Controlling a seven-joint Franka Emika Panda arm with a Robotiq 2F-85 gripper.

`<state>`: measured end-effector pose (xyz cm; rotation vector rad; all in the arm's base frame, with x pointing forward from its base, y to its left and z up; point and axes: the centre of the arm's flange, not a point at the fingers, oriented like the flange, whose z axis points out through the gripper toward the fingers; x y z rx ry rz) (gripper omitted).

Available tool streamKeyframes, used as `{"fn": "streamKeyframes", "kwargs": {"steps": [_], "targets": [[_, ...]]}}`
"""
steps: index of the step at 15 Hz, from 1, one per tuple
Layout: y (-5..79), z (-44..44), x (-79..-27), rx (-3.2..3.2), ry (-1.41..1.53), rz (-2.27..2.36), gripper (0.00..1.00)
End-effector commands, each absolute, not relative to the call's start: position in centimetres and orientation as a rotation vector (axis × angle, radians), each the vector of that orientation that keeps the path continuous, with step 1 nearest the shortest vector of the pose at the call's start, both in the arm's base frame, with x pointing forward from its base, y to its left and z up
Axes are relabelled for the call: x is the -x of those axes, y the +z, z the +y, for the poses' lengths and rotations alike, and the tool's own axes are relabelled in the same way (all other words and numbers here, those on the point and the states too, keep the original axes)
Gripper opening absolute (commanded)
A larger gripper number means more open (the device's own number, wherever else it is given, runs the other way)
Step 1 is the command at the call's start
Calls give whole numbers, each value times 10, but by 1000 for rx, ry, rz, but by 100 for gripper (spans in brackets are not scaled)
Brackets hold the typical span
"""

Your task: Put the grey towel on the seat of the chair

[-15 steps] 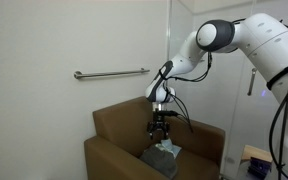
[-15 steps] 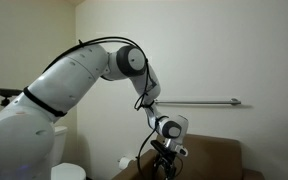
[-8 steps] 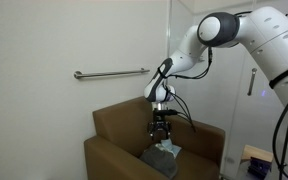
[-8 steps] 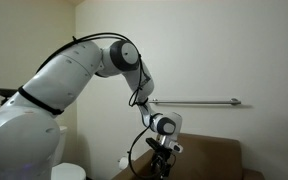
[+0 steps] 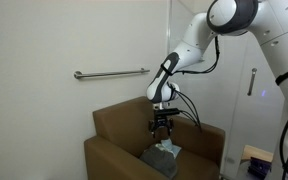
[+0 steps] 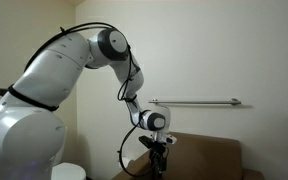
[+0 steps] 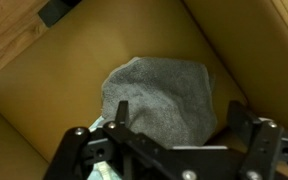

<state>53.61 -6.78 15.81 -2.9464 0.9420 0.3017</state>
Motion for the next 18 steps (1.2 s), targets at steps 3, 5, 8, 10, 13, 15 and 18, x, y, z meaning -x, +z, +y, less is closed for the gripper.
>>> {"fn": "streamKeyframes", "kwargs": {"steps": [3, 5, 8, 10, 13, 15, 18], "targets": [[202, -58, -496, 3069, 318, 572, 100], [215, -56, -491, 3118, 325, 414, 100], [230, -60, -488, 3172, 352, 200, 100], [236, -67, -485, 3191, 360, 57, 100], [230, -64, -500, 3192, 357, 76, 100], [232, -74, -498, 3189, 358, 28, 100], [231, -76, -498, 3187, 361, 15, 100]]}}
